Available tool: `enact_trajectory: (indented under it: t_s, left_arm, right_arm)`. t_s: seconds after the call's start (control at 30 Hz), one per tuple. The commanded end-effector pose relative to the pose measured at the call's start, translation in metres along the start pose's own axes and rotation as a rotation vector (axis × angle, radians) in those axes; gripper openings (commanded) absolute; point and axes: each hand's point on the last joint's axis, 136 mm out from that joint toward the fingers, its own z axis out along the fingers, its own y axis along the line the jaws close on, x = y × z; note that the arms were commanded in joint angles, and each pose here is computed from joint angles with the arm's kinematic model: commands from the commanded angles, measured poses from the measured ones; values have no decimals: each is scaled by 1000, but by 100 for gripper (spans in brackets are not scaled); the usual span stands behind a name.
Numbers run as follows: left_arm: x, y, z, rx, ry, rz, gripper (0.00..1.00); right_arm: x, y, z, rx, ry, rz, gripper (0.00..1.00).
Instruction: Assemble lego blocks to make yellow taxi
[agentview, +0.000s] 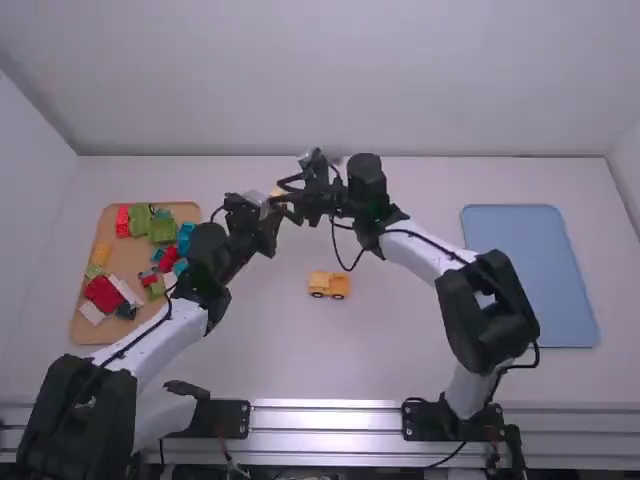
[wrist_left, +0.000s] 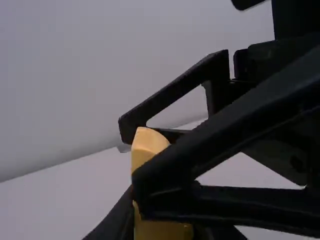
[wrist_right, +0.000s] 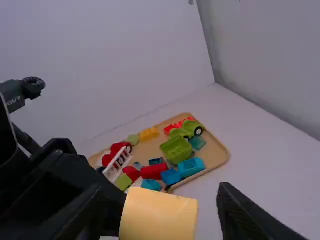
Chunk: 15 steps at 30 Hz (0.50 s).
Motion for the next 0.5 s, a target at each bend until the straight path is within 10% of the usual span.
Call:
enact_trajectory:
  t_s: [0.0,0.3,0.37,0.47]
  left_arm:
    - [-2,2,0,-16,-9,5,5]
    - [-6,6,0,-35,-24,9,16]
    - [-7,6,0,-35,-28,10,28]
    - [-8,6,0,-35,-31,9,87]
  right_arm:
    - [6,2,3,-16,13,13,51]
    - [8,12,6,-50,22,11,36]
    - [9,15,8,-57,23,10,33]
    - [7,14,9,-49,16,3,29]
